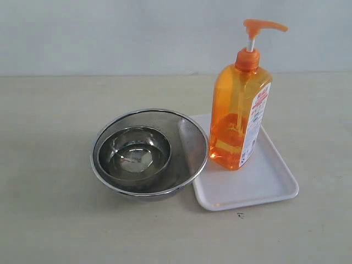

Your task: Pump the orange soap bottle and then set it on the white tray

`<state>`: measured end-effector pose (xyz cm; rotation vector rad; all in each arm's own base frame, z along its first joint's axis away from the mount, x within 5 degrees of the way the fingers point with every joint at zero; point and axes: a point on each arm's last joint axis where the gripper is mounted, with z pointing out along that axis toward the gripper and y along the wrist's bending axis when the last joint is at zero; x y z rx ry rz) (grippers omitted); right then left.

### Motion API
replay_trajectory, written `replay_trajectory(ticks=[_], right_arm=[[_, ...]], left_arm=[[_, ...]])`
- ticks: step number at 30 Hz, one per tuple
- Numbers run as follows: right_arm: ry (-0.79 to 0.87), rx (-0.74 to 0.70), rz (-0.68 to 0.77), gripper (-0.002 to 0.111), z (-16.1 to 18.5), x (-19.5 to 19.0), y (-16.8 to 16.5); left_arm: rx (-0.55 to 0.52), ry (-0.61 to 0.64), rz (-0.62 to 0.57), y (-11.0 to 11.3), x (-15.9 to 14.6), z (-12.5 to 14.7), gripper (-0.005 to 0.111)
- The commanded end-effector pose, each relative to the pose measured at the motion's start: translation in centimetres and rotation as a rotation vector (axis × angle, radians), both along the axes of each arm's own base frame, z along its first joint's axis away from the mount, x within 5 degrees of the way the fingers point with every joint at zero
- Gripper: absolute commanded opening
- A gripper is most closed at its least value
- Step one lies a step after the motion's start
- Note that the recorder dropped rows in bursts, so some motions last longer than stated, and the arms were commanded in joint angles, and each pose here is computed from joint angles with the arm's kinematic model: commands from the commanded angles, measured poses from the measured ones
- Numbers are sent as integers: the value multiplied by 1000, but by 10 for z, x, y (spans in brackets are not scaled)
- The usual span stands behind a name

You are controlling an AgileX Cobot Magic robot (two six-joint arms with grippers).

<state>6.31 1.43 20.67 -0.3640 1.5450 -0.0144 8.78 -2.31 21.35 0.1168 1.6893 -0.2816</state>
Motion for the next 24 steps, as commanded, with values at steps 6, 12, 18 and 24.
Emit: replay_trajectory(ticks=[6,12,18,24], right_arm=[[-12,0,-3,0,1,0,0],[-12,0,-3,0,1,0,0],[-12,0,-3,0,1,0,0],[-12,0,-3,0,1,0,0]], left_arm=[[-66,-39,145,15,-22,-10,5],[-53,-45,205,19,-32,-14,5],[42,-15,233,21,-32,-18,5],[46,99,232,20,-34,-28,5]])
